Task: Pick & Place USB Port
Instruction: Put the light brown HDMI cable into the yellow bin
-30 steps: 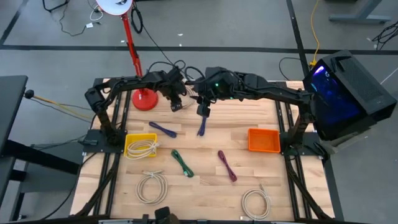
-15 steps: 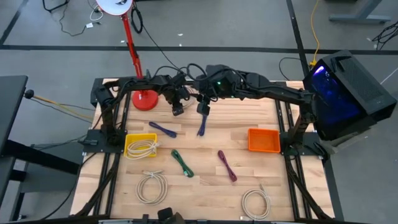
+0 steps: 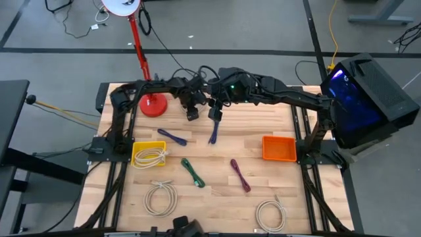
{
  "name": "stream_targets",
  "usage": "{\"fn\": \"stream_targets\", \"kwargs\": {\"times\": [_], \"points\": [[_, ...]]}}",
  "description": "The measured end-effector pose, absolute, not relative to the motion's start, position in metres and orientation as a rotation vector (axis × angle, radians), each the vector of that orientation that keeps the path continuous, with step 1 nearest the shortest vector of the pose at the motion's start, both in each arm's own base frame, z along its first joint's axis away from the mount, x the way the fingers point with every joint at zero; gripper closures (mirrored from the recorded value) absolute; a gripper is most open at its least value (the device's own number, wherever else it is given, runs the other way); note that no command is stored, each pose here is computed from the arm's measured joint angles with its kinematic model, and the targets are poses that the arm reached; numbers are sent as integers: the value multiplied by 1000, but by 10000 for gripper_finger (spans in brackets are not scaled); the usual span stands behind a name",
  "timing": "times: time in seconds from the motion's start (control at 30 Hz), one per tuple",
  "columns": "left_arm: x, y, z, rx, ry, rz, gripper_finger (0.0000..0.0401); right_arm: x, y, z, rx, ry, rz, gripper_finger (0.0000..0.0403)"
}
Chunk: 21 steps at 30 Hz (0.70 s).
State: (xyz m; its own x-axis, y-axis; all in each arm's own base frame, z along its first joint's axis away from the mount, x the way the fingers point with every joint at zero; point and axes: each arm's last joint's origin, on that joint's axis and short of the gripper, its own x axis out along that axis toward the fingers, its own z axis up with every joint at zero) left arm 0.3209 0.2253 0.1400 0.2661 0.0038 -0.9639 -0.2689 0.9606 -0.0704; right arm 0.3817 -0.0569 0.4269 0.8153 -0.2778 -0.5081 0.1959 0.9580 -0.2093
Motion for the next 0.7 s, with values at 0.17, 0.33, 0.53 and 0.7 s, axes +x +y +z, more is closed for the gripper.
{"fn": "stream_targets", "kwargs": {"times": [0.17, 0.33, 0.53, 0.7], "points": [[325, 229, 133, -245, 1341, 172, 257, 382, -57, 427, -151, 564, -255, 262], [323, 232, 139, -265, 1348, 198, 365, 381, -57, 426, -151, 568, -256, 262], [323, 235, 168, -277, 1327, 217, 365, 381, -59, 426, -177, 579, -315, 262], [315, 228, 204, -292, 1285, 259, 365, 378, -67, 425, -212, 607, -358, 262]]}}
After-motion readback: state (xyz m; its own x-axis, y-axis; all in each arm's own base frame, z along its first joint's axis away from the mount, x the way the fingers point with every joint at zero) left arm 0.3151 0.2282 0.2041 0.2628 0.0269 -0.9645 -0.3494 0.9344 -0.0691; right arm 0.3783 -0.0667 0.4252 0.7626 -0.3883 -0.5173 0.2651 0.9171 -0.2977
